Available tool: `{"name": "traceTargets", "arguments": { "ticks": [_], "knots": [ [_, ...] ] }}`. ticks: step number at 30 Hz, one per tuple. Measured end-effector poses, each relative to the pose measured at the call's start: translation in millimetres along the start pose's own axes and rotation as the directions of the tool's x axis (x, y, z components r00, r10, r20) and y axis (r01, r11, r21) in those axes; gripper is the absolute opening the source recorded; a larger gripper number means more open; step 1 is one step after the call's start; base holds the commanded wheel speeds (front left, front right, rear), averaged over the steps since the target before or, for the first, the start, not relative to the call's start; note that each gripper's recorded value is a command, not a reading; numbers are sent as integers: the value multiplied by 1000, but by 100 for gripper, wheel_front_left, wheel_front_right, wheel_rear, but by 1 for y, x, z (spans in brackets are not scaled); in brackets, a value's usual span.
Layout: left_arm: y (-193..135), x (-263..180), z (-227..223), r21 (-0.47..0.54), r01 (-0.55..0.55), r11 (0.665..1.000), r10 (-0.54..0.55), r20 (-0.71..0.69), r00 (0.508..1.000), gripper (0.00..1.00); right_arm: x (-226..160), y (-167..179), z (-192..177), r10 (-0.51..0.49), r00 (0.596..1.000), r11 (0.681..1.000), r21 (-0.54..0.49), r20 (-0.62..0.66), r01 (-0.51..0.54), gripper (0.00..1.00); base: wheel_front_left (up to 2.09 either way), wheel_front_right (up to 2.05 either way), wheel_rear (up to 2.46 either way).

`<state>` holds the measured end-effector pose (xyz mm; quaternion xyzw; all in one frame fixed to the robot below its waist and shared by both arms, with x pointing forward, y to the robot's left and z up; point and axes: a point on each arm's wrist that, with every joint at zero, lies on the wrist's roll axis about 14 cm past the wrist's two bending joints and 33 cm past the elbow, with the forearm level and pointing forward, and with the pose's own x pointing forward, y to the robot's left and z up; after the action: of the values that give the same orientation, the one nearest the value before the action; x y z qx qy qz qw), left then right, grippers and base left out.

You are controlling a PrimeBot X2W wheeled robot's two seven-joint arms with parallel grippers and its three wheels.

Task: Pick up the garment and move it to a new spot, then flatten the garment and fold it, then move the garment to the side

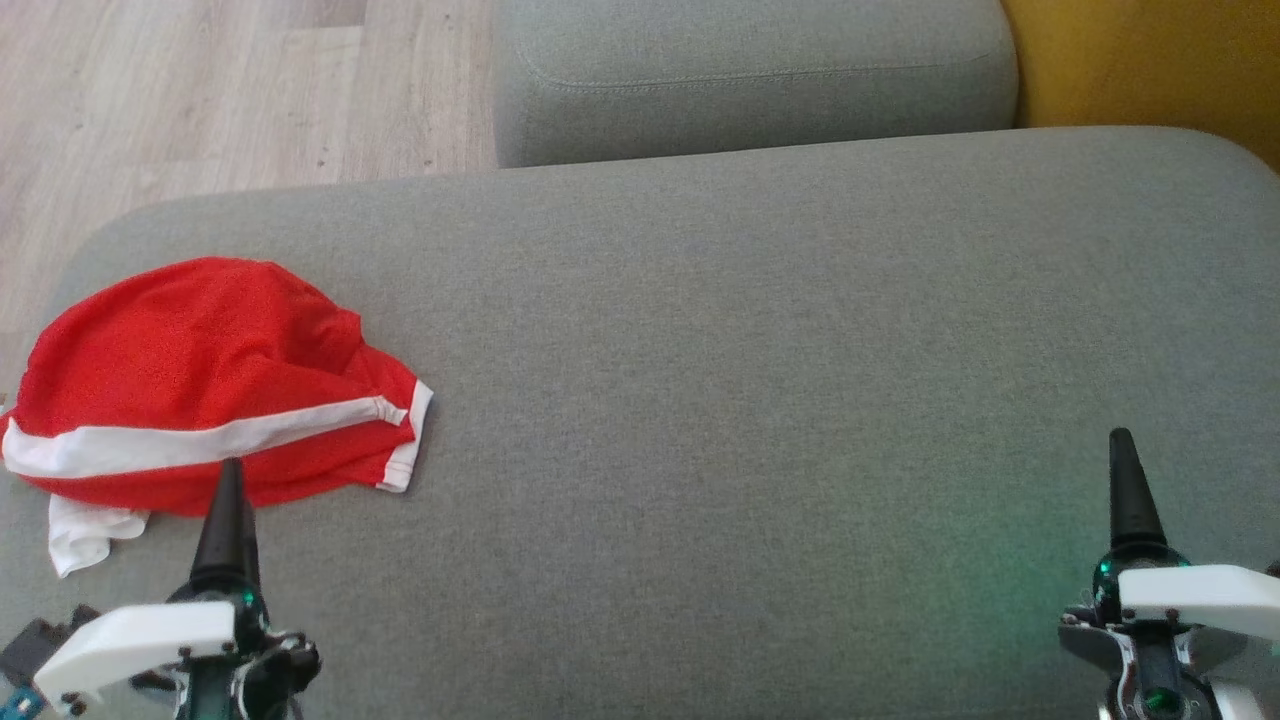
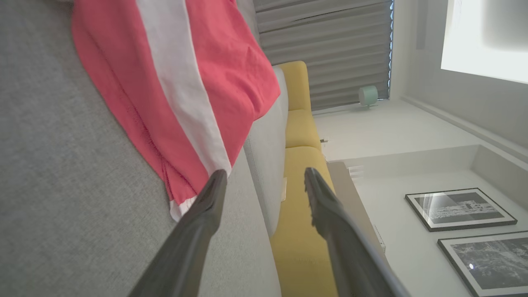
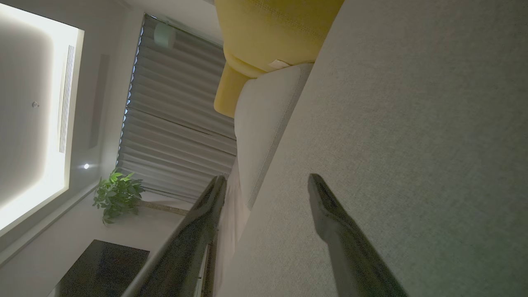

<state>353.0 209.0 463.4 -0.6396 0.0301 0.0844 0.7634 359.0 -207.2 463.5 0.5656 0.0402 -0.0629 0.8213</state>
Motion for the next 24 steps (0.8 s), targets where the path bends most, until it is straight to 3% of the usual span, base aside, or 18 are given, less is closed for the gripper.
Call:
{"name": "traceTargets", "arguments": {
  "ticks": [9, 15, 24],
  "knots": [
    [-23, 1, -8, 173, 50, 984, -48, -14, 999, 100, 2, 17, -4, 53, 999, 983, -178, -10, -54, 100, 0, 0, 0],
    [-36, -1, -19, 312, 89, 946, -82, -33, 996, 100, 2, 29, -11, 89, 996, 940, -326, -34, -95, 100, 0, 0, 0],
    [-45, -3, -32, 470, 119, 874, -105, -56, 993, 100, 1, 41, -18, 130, 990, 875, -465, -50, -138, 100, 0, 0, 0]
  ]
}}
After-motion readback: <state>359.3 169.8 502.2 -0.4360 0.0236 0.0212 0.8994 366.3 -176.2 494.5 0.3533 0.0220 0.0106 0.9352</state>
